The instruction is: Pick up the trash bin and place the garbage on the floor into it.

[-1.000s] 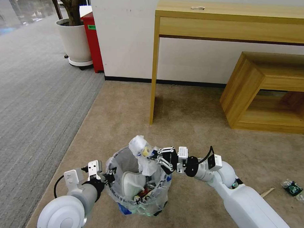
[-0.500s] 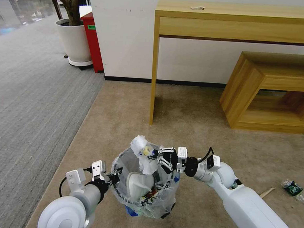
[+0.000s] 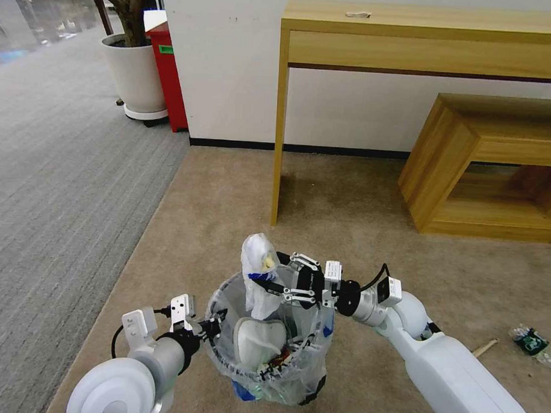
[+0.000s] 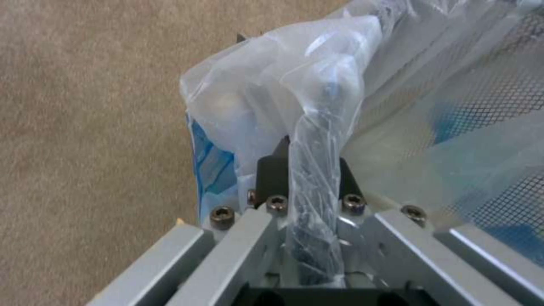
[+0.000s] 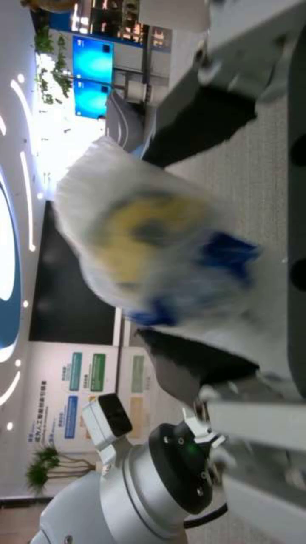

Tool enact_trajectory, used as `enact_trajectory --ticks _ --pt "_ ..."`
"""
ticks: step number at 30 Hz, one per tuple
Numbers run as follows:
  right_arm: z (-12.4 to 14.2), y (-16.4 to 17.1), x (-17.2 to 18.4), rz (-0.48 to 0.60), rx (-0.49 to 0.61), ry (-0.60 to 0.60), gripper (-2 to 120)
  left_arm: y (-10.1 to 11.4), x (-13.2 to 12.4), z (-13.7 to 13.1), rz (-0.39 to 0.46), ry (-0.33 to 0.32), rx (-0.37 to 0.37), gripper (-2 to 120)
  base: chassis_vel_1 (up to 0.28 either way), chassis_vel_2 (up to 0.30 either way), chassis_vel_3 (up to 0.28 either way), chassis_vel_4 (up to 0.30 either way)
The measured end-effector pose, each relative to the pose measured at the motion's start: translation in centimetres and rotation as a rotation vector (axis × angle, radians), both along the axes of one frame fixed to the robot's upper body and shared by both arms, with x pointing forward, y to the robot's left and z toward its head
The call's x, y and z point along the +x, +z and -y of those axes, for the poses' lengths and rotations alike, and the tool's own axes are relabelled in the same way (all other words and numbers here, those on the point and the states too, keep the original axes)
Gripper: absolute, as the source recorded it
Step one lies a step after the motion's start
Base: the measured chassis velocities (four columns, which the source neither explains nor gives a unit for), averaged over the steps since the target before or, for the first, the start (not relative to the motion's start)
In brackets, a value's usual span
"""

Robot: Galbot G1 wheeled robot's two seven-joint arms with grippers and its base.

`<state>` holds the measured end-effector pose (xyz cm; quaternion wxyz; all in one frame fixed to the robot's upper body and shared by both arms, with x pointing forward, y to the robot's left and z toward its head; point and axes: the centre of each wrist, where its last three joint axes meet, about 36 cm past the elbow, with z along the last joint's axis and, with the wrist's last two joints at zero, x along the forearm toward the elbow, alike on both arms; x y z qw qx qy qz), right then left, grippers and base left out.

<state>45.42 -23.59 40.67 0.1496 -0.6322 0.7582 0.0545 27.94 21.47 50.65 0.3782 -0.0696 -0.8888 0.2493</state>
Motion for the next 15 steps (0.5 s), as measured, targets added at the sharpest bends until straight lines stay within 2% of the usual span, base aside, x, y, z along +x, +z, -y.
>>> enact_trajectory --ticks 3,4,6,15 --pt "0.17 0.11 0.04 0.002 0.002 -0.003 90 -0.02 -0.03 -0.07 -0.007 0.001 0.001 1 0.000 0.000 0.000 0.000" --pt "0.17 0.11 0.04 0.002 0.002 -0.003 90 -0.02 -0.03 -0.07 -0.007 0.001 0.001 1 0.000 0.000 0.000 0.000" --pt "0.26 0.17 0.05 0.005 0.003 -0.001 97 -0.03 -0.04 -0.07 -0.009 0.001 0.001 1 0.000 0.000 0.000 0.000" --pt "0.76 -0.02 -0.23 0.011 -0.006 0.010 100 0.03 0.13 -0.16 0.001 0.005 0.008 1 0.000 0.000 0.000 0.000"
